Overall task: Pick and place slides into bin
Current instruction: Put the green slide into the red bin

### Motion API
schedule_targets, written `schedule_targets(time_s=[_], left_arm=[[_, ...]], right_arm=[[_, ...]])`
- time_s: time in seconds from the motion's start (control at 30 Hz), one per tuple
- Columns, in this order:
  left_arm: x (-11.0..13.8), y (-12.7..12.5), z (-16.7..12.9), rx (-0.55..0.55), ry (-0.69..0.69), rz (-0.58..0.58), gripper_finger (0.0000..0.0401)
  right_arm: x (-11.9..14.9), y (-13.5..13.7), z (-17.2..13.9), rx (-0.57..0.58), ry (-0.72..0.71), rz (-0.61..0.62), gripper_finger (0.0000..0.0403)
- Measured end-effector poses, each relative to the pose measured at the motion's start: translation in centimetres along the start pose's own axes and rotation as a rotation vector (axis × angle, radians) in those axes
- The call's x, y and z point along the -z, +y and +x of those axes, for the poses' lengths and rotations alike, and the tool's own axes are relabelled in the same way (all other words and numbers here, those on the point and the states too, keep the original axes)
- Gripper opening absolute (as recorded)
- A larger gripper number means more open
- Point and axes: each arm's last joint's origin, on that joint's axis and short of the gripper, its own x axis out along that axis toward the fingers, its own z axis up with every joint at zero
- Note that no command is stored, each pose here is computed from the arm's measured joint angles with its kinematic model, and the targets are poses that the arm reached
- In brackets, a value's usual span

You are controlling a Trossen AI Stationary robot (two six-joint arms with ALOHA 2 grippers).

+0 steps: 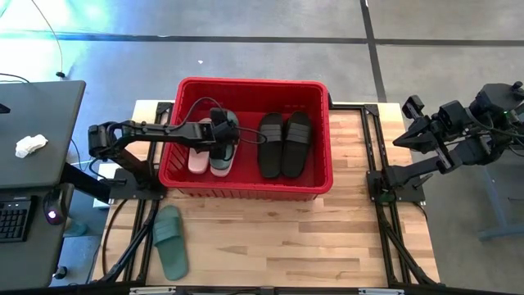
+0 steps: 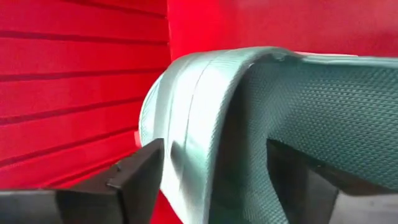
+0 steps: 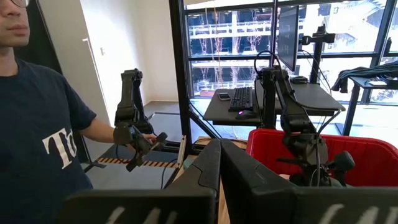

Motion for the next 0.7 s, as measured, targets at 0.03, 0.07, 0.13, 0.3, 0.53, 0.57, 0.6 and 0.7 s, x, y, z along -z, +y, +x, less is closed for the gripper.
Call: schedule_targets(time_s=[0.03, 0.07, 0.13, 0.3, 0.53, 0.57, 0.6, 0.7], left_arm=[[0.0, 0.0, 0.0, 0.0, 0.0, 0.0, 0.0271], [0.0, 0.0, 0.0, 0.001, 0.001, -0.002, 0.0279], [-0.1, 0.3, -0.2, 0.006, 0.01, -0.013, 0.0292], [-0.5, 1.6, -1.4, 0.017, 0.023, -0.028, 0.0312], [-0.7, 2.5, -2.6, 0.094, 0.031, -0.006, 0.0315], [-0.7, 2.6, -2.7, 0.107, 0.032, -0.006, 0.0313], [-0.7, 2.7, -2.8, 0.116, 0.031, -0.014, 0.0312], [-0.9, 3.2, -3.4, 0.139, 0.031, -0.033, 0.0307]], right_arm=[[0.0, 0.0, 0.0, 0.0, 0.0, 0.0, 0.0], [0.0, 0.0, 0.0, 0.0, 0.0, 0.0, 0.0], [0.0, 0.0, 0.0, 0.0, 0.0, 0.0, 0.0], [0.0, 0.0, 0.0, 0.0, 0.0, 0.0, 0.0], [0.0, 0.0, 0.0, 0.0, 0.0, 0.0, 0.0], [0.0, 0.0, 0.0, 0.0, 0.0, 0.0, 0.0], [0.0, 0.0, 0.0, 0.0, 0.0, 0.0, 0.0], [0.0, 0.0, 0.0, 0.0, 0.0, 0.0, 0.0]])
